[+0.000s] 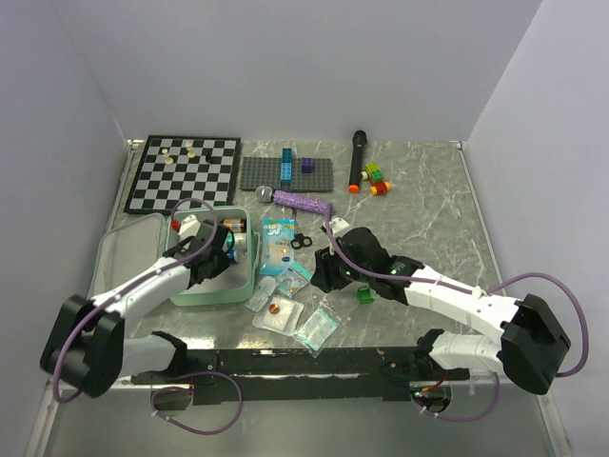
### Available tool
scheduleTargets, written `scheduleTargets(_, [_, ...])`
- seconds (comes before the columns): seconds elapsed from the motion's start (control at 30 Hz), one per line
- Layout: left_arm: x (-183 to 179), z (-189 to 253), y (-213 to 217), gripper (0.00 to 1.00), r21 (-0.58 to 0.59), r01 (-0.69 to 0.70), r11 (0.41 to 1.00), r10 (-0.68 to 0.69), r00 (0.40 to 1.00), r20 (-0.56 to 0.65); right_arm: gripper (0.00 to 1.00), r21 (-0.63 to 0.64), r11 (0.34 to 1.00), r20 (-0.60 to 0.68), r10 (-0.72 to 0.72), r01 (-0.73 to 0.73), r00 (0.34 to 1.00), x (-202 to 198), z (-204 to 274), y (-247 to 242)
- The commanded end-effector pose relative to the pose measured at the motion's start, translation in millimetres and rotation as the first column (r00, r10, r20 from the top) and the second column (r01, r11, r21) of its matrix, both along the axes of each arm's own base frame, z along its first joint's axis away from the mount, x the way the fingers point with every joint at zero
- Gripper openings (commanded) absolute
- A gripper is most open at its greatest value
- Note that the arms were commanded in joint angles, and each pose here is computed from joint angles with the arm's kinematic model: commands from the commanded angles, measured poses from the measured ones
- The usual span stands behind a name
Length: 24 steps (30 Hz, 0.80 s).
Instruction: Organize the medicine kit
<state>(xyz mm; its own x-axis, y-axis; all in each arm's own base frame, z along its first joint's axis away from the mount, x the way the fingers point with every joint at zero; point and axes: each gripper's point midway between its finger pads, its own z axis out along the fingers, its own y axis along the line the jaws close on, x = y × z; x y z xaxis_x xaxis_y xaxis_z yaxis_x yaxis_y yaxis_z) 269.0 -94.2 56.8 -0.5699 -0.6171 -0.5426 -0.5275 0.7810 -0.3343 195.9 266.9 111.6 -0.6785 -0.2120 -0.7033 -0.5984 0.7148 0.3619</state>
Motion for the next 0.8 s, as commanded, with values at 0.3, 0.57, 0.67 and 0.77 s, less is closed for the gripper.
scheduleTargets(0.3, [41.7,-3.7,-38.4,0.02,-0.086,0.081,0.993,-0.079,0.997,0.027,0.53,-0.018,1.0,0.045,-0.024,0.025,0.999,2.4,3.0,-10.4])
scheduleTargets(0.57, [46.1,6.4,-57.9,0.01,-0.124,0.139,0.983,-0.134,0.99,0.047,0.53,-0.028,0.999,0.04,-0.025,0.026,0.999,3.8,2.6,-9.8])
scheduleTargets(0.67, [38.1,20.2,-54.4,0.03,-0.124,0.15,0.981,-0.143,0.988,0.062,0.54,-0.027,0.999,0.037,-0.017,0.018,0.999,3.4,5.1,-8.4])
scheduleTargets(0.77, [28.1,38.9,-47.1,0.08,-0.121,0.153,0.981,-0.141,0.985,0.103,0.54,-0.022,1.0,0.04,-0.015,0.016,0.999,4.8,7.6,-6.1])
